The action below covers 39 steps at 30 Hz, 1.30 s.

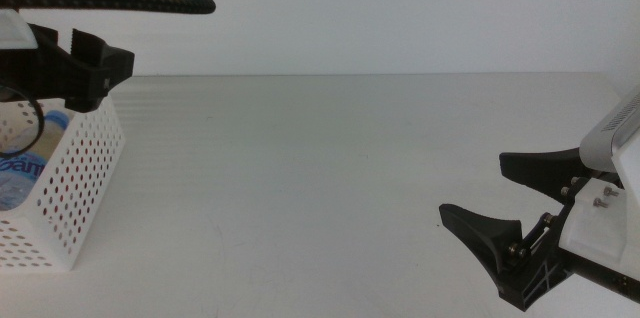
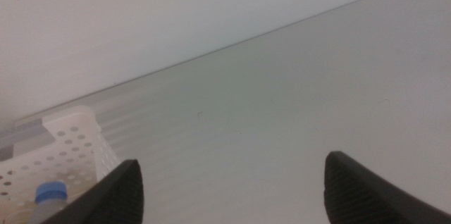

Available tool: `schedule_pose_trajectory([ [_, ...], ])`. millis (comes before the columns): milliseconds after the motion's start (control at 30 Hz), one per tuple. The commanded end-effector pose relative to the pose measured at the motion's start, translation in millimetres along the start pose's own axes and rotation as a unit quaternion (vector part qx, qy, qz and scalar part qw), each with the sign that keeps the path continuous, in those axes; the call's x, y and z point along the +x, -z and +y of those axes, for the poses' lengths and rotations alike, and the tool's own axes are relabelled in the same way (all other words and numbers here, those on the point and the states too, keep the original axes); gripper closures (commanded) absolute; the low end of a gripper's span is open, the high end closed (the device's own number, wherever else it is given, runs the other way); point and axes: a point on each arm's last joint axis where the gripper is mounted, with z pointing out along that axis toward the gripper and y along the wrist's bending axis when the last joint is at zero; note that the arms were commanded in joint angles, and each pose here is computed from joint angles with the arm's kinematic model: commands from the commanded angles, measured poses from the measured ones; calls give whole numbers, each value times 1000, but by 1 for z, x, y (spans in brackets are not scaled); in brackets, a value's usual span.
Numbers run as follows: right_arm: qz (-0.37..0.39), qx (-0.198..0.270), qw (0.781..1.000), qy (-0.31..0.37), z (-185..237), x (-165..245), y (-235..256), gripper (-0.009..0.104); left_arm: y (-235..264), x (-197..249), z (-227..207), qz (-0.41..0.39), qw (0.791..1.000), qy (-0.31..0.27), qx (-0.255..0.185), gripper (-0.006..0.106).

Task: Use arms to grab the bottles and put them into the dustbin to the left of the table.

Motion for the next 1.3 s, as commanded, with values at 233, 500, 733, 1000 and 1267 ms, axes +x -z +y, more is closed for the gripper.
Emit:
schedule_pose_trajectory([
  [233, -57, 25, 997, -54, -10, -16, 6, 8, 10, 7, -2, -39, 999, 10, -13, 21],
  [500, -112, 123, 982, -85, -41, -23, 37, 8, 36, 49, -8, -76, 996, -24, -49, 21],
  [733, -166, 213, 959, -90, -47, 7, 86, 8, 66, 112, -23, -115, 991, -34, -66, 21],
  [1000, -207, 301, 927, -87, -36, 64, 115, 8, 77, 181, -37, -144, 986, -36, -72, 21],
  [1267, -216, 321, 918, -84, -29, 98, 115, 8, 64, 233, -46, -150, 986, -32, -71, 21],
])
